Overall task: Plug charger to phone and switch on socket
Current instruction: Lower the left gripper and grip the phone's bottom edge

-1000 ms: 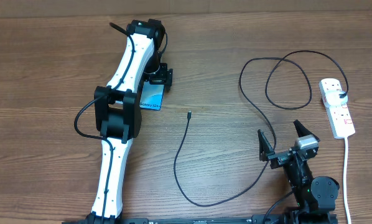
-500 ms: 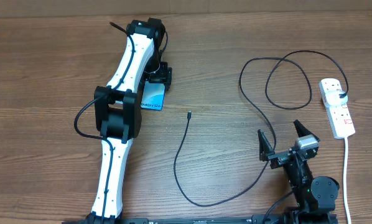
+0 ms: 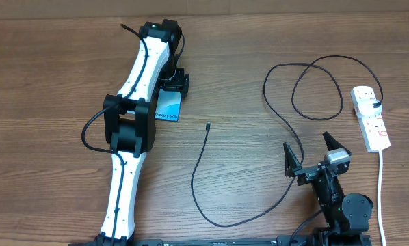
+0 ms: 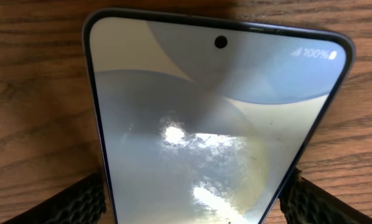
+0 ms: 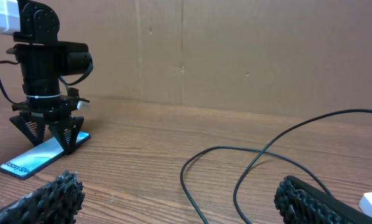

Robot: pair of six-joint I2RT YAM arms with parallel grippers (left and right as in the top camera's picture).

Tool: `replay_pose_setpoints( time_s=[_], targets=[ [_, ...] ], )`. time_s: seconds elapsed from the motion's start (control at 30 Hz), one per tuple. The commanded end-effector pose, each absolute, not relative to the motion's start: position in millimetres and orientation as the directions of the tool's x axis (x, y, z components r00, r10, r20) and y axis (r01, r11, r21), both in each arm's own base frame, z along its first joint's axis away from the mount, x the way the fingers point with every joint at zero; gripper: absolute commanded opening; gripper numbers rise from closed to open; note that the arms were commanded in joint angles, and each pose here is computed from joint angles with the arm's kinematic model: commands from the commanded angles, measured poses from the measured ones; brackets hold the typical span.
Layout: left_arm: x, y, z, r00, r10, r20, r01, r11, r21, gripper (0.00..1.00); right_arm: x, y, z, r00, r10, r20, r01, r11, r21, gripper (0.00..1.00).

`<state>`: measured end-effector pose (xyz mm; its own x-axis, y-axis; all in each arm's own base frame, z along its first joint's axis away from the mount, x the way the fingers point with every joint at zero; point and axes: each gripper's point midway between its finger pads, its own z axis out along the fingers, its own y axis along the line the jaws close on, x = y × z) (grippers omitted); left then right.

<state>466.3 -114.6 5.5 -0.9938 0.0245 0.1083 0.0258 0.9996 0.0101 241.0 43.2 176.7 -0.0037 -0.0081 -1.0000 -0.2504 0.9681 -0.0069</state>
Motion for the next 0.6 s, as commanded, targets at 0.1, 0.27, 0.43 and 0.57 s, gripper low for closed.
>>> replay_pose_setpoints(
  time_s=[0.1, 0.27, 0.43, 0.57],
  targets=[
    [457.5, -112.9, -6.9, -0.987, 0.036, 0.155, 0.042, 0.998, 0.037, 0.84, 241.2, 42.9, 175.0, -0.001, -0.002, -1.000, -0.247, 0.969, -0.002, 1.00],
    [457.2, -112.1, -6.8, -0.987, 0.036, 0.156, 0.042, 0.998, 0.041, 0.89, 241.3, 42.8, 175.0, -0.001, -0.002, -1.000, -0.247, 0.969, -0.002, 1.00],
    [461.4, -113.1, -7.5, -0.990, 0.036, 0.138, 0.042, 0.998, 0.037, 0.97, 241.2, 42.9, 175.0, -0.001, -0.003, -1.000, -0.247, 0.969, -0.002, 1.00],
    [466.4, -114.3, -8.2, -0.992, 0.038, 0.118, 0.042, 0.999, 0.033, 0.93, 241.2, 42.9, 175.0, -0.001, -0.003, -1.000, -0.247, 0.969, -0.002, 1.00]
  ],
)
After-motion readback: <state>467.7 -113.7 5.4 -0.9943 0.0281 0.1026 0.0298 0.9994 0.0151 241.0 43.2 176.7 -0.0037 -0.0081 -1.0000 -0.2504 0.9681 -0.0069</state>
